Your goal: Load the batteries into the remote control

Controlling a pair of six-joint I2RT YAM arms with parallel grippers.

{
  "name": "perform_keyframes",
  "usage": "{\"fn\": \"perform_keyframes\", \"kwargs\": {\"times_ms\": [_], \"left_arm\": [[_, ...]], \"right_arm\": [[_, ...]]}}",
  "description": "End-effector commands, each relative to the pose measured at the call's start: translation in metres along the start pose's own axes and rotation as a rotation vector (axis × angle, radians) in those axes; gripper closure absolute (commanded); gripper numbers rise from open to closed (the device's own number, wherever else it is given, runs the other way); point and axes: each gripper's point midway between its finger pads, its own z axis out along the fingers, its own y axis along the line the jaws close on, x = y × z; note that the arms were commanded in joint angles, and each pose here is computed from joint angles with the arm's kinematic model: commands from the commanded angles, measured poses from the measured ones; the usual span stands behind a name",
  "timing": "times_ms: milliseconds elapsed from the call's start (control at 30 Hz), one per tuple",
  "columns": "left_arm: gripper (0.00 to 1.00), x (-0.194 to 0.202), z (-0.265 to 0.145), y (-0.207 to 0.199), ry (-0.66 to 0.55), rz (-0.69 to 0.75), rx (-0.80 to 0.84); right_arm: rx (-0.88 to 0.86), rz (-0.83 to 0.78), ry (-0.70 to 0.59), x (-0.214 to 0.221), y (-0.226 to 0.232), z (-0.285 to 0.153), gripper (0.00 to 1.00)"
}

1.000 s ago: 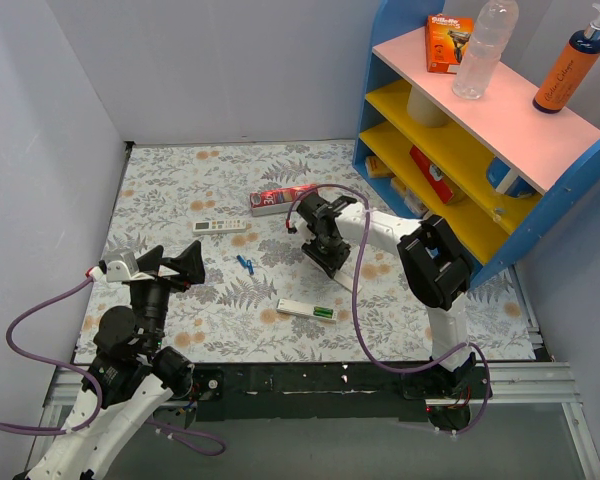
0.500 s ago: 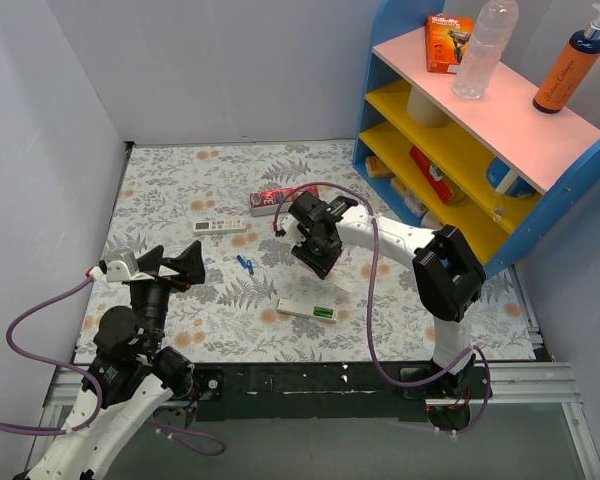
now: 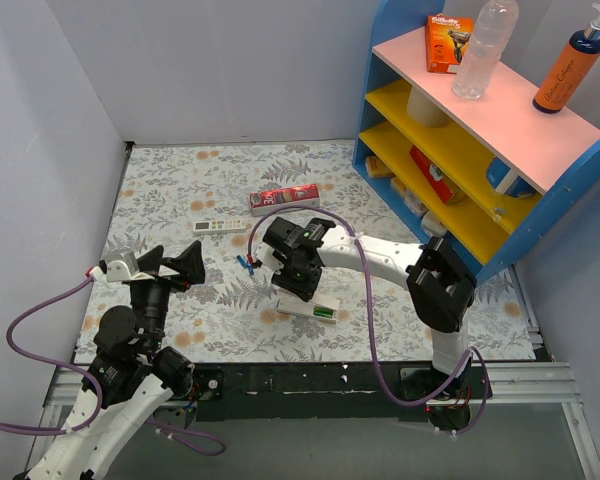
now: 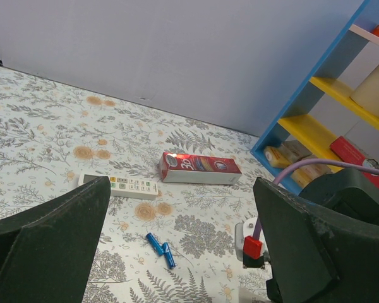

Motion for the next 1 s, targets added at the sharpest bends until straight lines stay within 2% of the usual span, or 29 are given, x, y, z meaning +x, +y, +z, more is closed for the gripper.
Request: {"fn": "perform_keyframes", "kwargs": {"times_ms": [0, 967], "left_arm": [[0.02, 0.003, 0.003, 0.002, 0.005, 0.02, -0.009], [0.02, 0.003, 0.003, 0.001, 0.006, 0.021, -0.006]], "right_arm": [[-0.029, -0.037, 0.0, -0.007, 0.009, -0.003, 0.78], [-0.07, -0.099, 0.077, 0.003, 0.03, 0.018, 0.76]]}}
